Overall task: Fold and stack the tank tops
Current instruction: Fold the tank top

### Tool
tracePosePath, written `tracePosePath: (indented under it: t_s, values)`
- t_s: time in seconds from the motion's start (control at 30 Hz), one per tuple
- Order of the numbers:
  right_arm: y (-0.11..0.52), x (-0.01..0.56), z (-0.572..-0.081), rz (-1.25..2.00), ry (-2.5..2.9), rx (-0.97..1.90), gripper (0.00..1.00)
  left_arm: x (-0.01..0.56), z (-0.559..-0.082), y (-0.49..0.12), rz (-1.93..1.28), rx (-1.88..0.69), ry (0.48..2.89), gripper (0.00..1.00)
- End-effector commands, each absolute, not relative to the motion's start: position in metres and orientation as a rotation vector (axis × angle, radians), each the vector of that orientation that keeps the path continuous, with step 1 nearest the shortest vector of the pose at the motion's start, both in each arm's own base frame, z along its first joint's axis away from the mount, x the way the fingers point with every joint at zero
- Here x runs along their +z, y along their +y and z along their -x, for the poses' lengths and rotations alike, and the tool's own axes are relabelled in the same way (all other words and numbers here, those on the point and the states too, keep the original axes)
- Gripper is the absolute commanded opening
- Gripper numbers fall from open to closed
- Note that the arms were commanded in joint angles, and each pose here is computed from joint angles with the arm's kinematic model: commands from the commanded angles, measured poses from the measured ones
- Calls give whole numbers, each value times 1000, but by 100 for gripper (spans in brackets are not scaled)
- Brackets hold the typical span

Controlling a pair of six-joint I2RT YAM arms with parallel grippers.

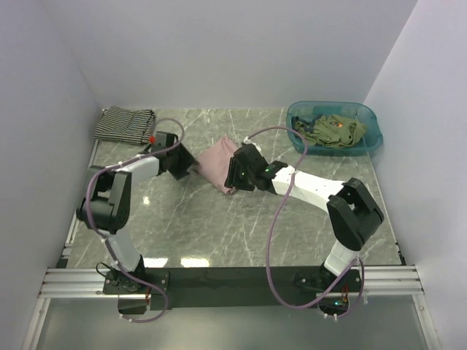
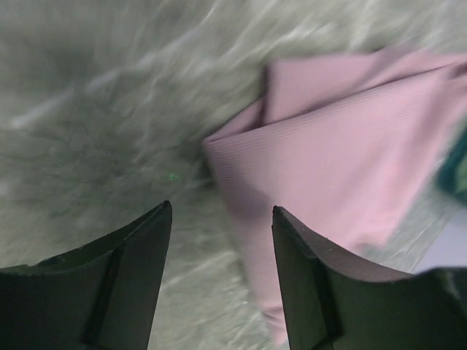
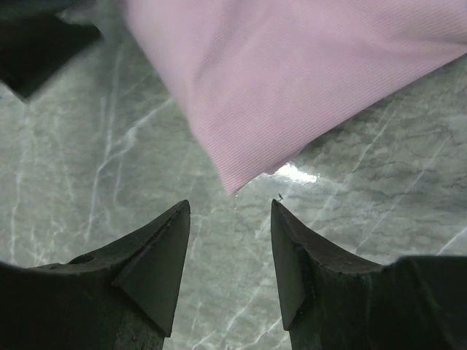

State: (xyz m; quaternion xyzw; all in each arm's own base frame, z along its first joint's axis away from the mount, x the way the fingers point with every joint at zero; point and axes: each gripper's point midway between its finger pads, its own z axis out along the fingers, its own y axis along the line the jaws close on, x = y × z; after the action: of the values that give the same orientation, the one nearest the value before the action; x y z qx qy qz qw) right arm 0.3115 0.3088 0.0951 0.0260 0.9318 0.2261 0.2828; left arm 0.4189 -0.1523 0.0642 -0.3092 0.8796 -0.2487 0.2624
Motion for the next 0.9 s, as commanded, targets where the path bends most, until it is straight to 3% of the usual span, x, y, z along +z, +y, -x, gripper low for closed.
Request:
tracePosePath:
  t_s: [0.0, 0.37, 0.63, 0.87]
  values:
    - [315, 89, -321, -124, 2473, 580, 55, 69, -427, -184, 757, -909, 2342, 63]
    - [326, 72, -337, -218, 2443, 570, 54, 53, -432, -196, 772, -976, 2307, 62]
    - [330, 63, -339, -265, 2437, 573, 39, 22, -428, -175, 916, -758, 2393, 52]
    - [325, 50, -329, -272, 2456, 555, 38, 14, -434, -170, 936, -627, 2440, 46]
